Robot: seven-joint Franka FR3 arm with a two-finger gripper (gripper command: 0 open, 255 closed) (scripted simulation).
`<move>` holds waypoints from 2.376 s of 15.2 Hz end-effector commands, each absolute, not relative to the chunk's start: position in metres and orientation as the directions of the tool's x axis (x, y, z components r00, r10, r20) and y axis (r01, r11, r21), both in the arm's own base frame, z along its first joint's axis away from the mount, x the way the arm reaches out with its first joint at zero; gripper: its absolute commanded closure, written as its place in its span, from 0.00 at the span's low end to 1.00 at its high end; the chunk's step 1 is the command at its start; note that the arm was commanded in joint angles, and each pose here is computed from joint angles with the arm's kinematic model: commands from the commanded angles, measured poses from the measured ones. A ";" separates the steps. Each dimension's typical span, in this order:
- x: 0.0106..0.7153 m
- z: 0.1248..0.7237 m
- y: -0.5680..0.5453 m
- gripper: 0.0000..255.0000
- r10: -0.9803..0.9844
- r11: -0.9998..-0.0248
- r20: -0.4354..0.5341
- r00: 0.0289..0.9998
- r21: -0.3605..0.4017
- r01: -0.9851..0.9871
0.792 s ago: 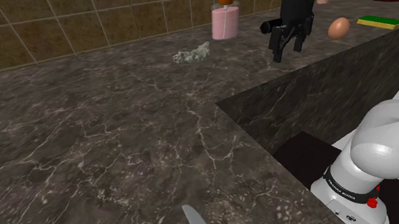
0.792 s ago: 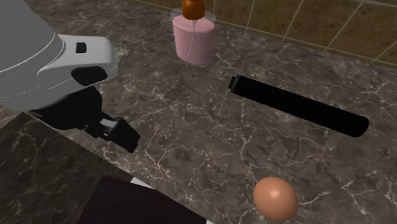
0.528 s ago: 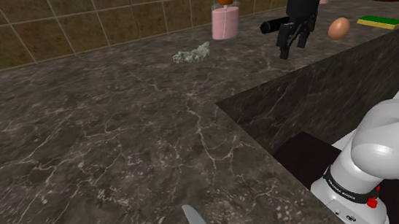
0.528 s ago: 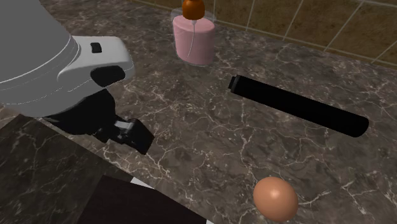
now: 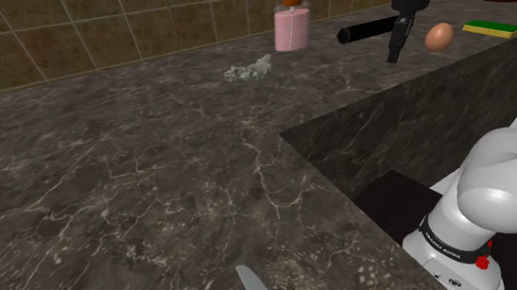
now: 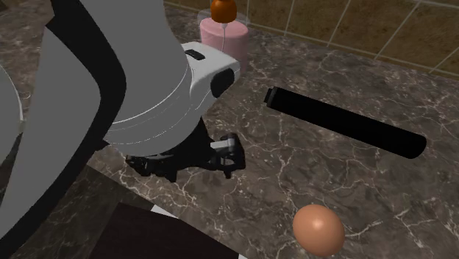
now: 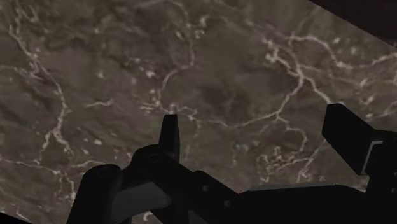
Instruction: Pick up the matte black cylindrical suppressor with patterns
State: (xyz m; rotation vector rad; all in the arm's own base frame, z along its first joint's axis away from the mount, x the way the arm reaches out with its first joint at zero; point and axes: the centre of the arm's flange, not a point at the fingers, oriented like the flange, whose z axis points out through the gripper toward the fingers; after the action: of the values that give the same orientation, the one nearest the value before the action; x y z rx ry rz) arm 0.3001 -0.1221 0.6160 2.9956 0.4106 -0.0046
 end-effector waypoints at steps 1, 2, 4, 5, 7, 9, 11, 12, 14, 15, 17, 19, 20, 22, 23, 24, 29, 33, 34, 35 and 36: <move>0.307 0.616 -0.149 0.00 0.355 -0.927 -0.023 0.935 0.125 0.355; 0.311 0.616 -0.161 0.00 0.394 -0.910 -0.025 0.919 0.129 0.394; 0.320 0.618 -0.184 0.00 0.470 -0.873 -0.028 0.882 0.136 0.469; 0.325 0.619 -0.195 0.00 0.507 -0.851 -0.030 0.861 0.139 0.506; 0.337 0.621 -0.217 0.00 0.578 -0.804 -0.034 0.816 0.146 0.576; 0.351 0.624 -0.238 0.00 0.644 -0.752 -0.039 0.764 0.152 0.642; 0.367 0.626 -0.257 0.00 0.706 -0.693 -0.045 0.706 0.157 0.703; 0.375 0.627 -0.267 0.00 0.735 -0.662 -0.047 0.676 0.160 0.732; 0.393 0.630 -0.284 0.00 0.790 -0.597 -0.053 0.611 0.165 0.785; 0.402 0.631 -0.292 0.00 0.815 -0.562 -0.057 0.577 0.167 0.810; 0.422 0.634 -0.307 0.00 0.860 -0.490 -0.063 0.506 0.171 0.854; 0.443 0.637 -0.320 0.00 0.899 -0.415 -0.070 0.432 0.175 0.893; 0.454 0.639 -0.326 0.00 0.916 -0.376 -0.074 0.393 0.176 0.910; 0.471 0.641 -0.333 0.00 0.938 -0.319 -0.079 0.336 0.178 0.931; 0.471 0.636 -0.333 0.00 0.938 -0.319 -0.079 0.337 0.178 0.931; 0.471 0.630 -0.333 0.00 0.938 -0.319 -0.079 0.337 0.178 0.931; 0.471 0.604 -0.333 0.00 0.938 -0.319 -0.079 0.337 0.178 0.931; 0.470 0.600 -0.333 1.00 0.938 -0.319 -0.079 0.336 0.178 0.931; 0.470 0.600 -0.333 1.00 0.938 -0.319 -0.079 0.336 0.178 0.931; 0.470 0.601 -0.333 1.00 0.938 -0.319 -0.079 0.336 0.178 0.931; 0.470 0.600 -0.333 1.00 0.938 -0.319 -0.079 0.336 0.178 0.931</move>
State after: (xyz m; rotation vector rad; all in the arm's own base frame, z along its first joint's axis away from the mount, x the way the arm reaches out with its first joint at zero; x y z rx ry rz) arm 0.4699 -0.3332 0.6014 2.4032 1.7058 0.0589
